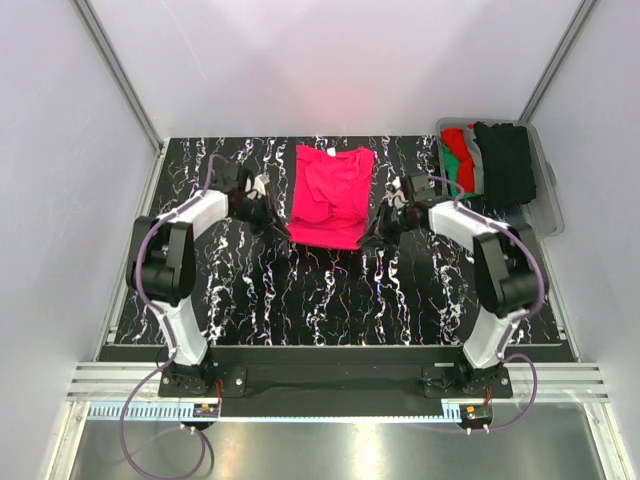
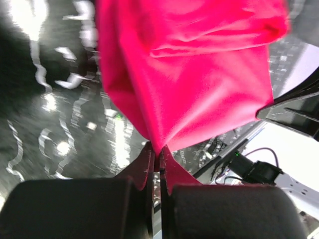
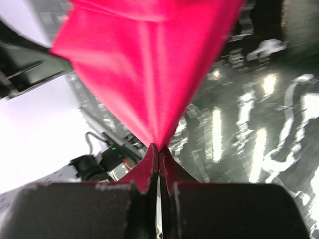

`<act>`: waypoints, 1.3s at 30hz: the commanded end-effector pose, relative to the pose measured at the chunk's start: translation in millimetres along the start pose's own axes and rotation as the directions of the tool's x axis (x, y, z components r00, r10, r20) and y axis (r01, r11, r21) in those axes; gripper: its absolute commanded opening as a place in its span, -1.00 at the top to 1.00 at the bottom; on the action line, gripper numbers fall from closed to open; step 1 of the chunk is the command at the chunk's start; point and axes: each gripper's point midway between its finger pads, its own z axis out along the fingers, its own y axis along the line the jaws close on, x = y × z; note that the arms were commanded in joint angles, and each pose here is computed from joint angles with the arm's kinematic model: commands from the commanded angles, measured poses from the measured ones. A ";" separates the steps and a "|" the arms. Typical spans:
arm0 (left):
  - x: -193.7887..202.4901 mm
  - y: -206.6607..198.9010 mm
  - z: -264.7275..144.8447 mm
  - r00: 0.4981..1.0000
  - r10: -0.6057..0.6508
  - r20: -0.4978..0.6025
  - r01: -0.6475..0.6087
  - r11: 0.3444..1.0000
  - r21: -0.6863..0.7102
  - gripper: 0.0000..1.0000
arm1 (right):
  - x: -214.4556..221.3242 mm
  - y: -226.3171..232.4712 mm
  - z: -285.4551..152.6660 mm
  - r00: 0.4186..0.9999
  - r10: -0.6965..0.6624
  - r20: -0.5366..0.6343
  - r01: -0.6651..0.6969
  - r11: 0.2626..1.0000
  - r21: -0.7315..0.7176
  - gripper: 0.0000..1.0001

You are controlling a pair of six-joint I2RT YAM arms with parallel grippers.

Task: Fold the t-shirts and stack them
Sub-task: Fold the tshirt

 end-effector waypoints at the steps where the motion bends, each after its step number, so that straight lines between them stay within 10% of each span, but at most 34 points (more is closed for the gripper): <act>1: -7.9 -49.4 -38.0 0.991 0.096 0.090 -0.104 0.991 0.088 1.00 | 3.4 32.7 -40.0 0.997 -0.060 0.054 0.063 0.995 -0.071 1.00; 25: -6.2 -100.2 -47.2 0.964 0.224 0.143 -0.241 0.964 0.110 1.00 | -9.9 34.0 -87.0 0.985 -0.073 0.156 0.086 0.993 -0.080 1.00; 39: -91.9 -105.7 -13.5 0.929 0.289 0.231 -0.313 0.947 0.076 1.00 | -111.1 24.9 -57.2 0.954 -0.150 0.261 0.170 0.984 -0.053 1.00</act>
